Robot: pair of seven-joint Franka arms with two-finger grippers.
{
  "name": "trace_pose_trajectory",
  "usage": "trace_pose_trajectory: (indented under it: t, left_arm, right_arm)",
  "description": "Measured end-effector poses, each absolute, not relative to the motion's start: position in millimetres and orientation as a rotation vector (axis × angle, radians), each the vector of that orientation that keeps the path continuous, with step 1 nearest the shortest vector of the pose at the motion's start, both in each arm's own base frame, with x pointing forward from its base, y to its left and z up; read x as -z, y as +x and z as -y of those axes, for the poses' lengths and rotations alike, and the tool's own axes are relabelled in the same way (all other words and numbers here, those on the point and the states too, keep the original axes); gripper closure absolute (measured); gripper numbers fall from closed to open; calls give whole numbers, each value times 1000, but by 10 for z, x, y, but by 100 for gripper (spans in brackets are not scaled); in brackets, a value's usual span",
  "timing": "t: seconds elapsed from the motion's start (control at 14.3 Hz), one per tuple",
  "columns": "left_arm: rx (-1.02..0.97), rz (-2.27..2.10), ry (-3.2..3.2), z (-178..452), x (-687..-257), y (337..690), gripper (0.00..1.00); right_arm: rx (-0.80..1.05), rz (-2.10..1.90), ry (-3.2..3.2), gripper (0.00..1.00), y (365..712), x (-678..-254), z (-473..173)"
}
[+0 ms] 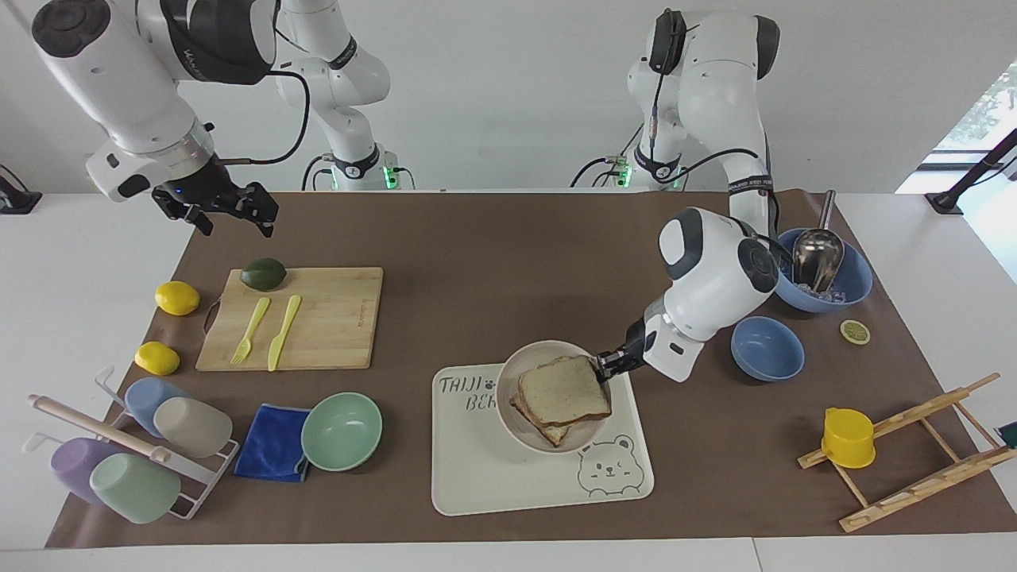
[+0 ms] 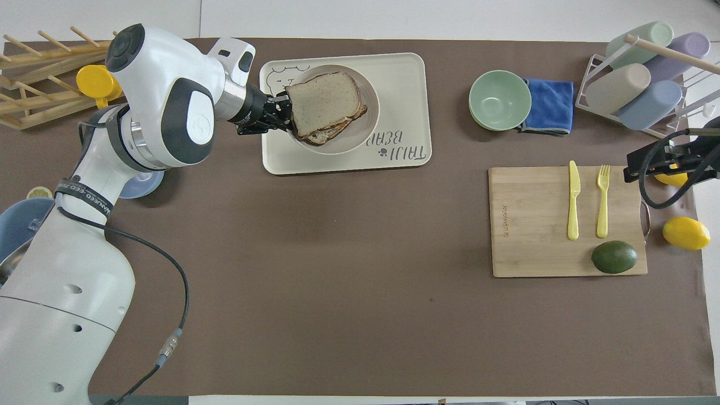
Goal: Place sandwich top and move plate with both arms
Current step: 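Set the plate down on the tray and open the left gripper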
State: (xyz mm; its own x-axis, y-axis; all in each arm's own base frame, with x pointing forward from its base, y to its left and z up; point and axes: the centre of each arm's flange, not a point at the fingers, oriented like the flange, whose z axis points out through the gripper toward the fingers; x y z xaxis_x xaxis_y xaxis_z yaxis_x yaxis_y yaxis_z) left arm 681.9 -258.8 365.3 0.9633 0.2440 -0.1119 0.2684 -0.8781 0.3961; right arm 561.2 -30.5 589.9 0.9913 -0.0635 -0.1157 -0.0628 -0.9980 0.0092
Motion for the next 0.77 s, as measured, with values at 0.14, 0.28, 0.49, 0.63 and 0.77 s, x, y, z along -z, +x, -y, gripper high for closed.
trace_pose_trajectory:
  t: [0.14,0.28,0.49,0.63,0.77]
  left_arm:
    - [69,-360,2697,2691,-3525,6850,96]
    - [36,-362,2694,2776,-3456,6856,96]
    - [9,-366,2697,2865,-3335,6814,96]
    - [-12,-377,2705,2911,-3176,6747,96]
    - [-16,-384,2710,2916,-3086,6710,96]
  right_arm:
    - [184,99,3129,0,5611,-5894,305]
    - [185,99,3129,0,5611,-5891,305]
    - [185,99,3129,0,5610,-5889,305]
    - [188,99,3129,0,5610,-5881,305]
    - [189,99,3129,0,5609,-5878,305]
